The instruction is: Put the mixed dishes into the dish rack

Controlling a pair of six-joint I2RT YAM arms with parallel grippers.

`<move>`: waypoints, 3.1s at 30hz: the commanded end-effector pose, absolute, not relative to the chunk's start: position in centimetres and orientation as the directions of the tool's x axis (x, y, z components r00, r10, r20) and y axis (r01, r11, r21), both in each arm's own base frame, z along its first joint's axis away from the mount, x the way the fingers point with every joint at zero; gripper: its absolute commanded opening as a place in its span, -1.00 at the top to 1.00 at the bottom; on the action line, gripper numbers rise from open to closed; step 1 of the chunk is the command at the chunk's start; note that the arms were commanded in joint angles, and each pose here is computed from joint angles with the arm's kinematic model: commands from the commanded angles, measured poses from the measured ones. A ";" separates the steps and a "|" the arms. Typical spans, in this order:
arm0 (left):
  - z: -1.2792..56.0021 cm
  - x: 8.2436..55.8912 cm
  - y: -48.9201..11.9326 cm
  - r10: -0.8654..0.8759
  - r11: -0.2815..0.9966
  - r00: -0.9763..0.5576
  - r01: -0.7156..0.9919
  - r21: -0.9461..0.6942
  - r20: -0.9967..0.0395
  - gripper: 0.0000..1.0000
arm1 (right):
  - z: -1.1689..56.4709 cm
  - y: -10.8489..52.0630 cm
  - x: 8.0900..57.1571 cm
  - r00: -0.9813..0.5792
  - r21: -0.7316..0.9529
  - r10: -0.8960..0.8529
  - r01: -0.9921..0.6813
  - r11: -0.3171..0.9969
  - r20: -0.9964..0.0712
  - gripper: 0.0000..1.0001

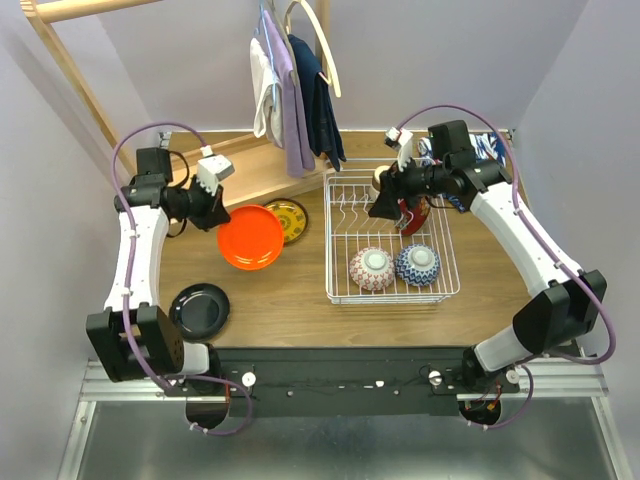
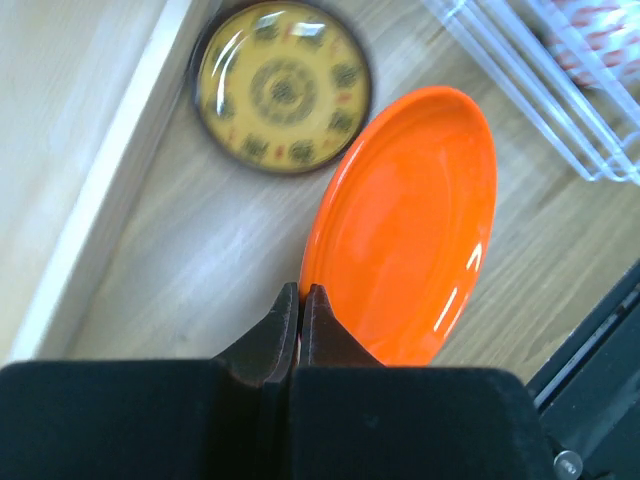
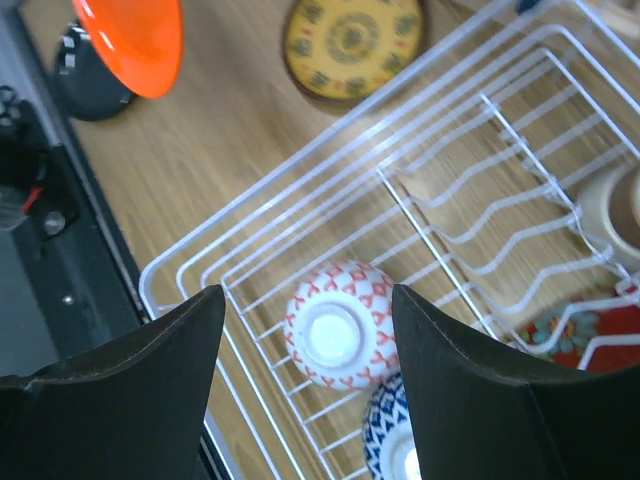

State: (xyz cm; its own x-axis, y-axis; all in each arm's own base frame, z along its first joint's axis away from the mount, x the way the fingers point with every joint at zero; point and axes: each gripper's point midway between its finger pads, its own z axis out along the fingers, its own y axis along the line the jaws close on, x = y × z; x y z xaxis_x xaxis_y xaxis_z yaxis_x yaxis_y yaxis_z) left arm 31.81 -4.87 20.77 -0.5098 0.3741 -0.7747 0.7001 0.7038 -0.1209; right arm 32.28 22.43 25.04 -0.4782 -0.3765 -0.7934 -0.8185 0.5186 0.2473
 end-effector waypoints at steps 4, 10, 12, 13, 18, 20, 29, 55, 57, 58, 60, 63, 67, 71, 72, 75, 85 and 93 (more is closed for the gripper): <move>27.8 29.3 -12.4 0.456 0.441 -0.300 0.894 -0.080 -0.838 1.00 | 30.3 26.8 33.0 -0.365 0.292 -0.257 -0.914 0.280 -0.895 -0.50; 29.7 30.4 -15.8 0.444 0.408 -0.250 0.911 -0.055 -0.861 1.00 | 31.2 28.6 32.4 -0.358 0.313 -0.244 -0.927 0.206 -0.901 -0.51; 29.9 30.4 -16.7 0.447 0.391 -0.242 0.919 -0.055 -0.861 1.00 | 31.3 29.1 32.2 -0.353 0.312 -0.246 -0.931 0.191 -0.903 -0.51; 30.2 30.6 -17.1 0.446 0.386 -0.239 0.921 -0.056 -0.863 1.00 | 31.4 29.2 32.0 -0.354 0.315 -0.245 -0.931 0.183 -0.903 -0.51; 30.7 31.4 -18.8 0.437 0.377 -0.220 0.925 -0.044 -0.872 1.00 | 31.7 29.8 31.1 -0.364 0.339 -0.238 -0.930 0.140 -0.900 -0.50; 30.9 31.5 -19.6 0.435 0.368 -0.218 0.928 -0.048 -0.874 1.00 | 31.8 29.9 30.7 -0.372 0.353 -0.239 -0.928 0.119 -0.897 -0.49; 32.8 31.8 -22.2 0.392 0.338 -0.186 0.940 -0.047 -0.901 1.00 | 29.2 29.9 30.9 -0.411 0.379 -0.279 -0.911 0.163 -0.868 -0.49; 33.2 35.5 -14.0 0.403 0.805 -0.183 0.537 0.252 -0.897 -0.77 | 24.9 20.6 38.4 -0.562 0.140 -0.173 -0.471 0.871 -0.809 0.99; 31.6 34.8 -13.6 0.418 0.802 -0.215 0.543 0.248 -0.883 -0.77 | 24.7 18.6 38.9 -0.569 0.091 -0.147 -0.369 0.925 -0.809 0.99; 30.5 34.2 -13.5 0.422 0.801 -0.232 0.548 0.240 -0.876 -0.77 | 24.5 17.9 39.0 -0.574 0.070 -0.145 -0.335 0.940 -0.806 0.99; 29.4 33.6 -13.5 0.415 0.802 -0.254 0.556 0.219 -0.873 -0.77 | 24.4 15.8 39.8 -0.578 0.017 -0.112 -0.213 0.977 -0.808 0.99; 28.4 32.5 -13.9 0.398 0.793 -0.272 0.582 0.180 -0.876 -0.77 | 24.2 13.0 40.4 -0.587 -0.067 -0.092 -0.064 0.996 -0.804 0.99; 27.9 32.2 -14.0 0.395 0.790 -0.277 0.590 0.170 -0.876 -0.77 | 24.0 9.8 40.8 -0.585 -0.182 -0.097 0.088 0.979 -0.805 0.99; 27.7 32.3 -14.0 0.397 0.789 -0.279 0.590 0.171 -0.874 -0.77 | 23.5 8.4 40.4 -0.603 -0.237 -0.101 0.150 0.960 -0.792 0.99; 27.7 32.3 -14.0 0.399 0.788 -0.276 0.591 0.173 -0.874 -0.77 | 23.4 8.2 40.3 -0.604 -0.244 -0.097 0.166 0.956 -0.791 0.99; 27.4 32.2 -14.1 0.397 0.785 -0.280 0.597 0.166 -0.874 -0.77 | 23.1 7.4 40.1 -0.608 -0.266 -0.096 0.196 0.944 -0.788 0.99; 26.4 31.9 -13.8 0.407 0.788 -0.304 0.593 0.163 -0.861 -0.77 | 19.7 7.5 40.2 -0.665 -0.310 -0.117 0.179 0.934 -0.738 0.99; 21.6 30.7 -11.2 0.482 0.799 -0.423 0.572 0.186 -0.768 -0.82 | 15.0 9.7 39.6 -0.752 -0.253 -0.114 0.072 0.965 -0.649 0.99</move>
State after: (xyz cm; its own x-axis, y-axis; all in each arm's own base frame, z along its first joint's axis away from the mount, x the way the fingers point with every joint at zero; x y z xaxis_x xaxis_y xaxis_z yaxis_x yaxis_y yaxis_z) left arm 31.66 -13.48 24.25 -0.3529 0.4341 -0.8289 0.5986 0.7856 0.1566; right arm 40.29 8.94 18.18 -0.6879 -0.1167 -0.7163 0.1183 0.9558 -0.2693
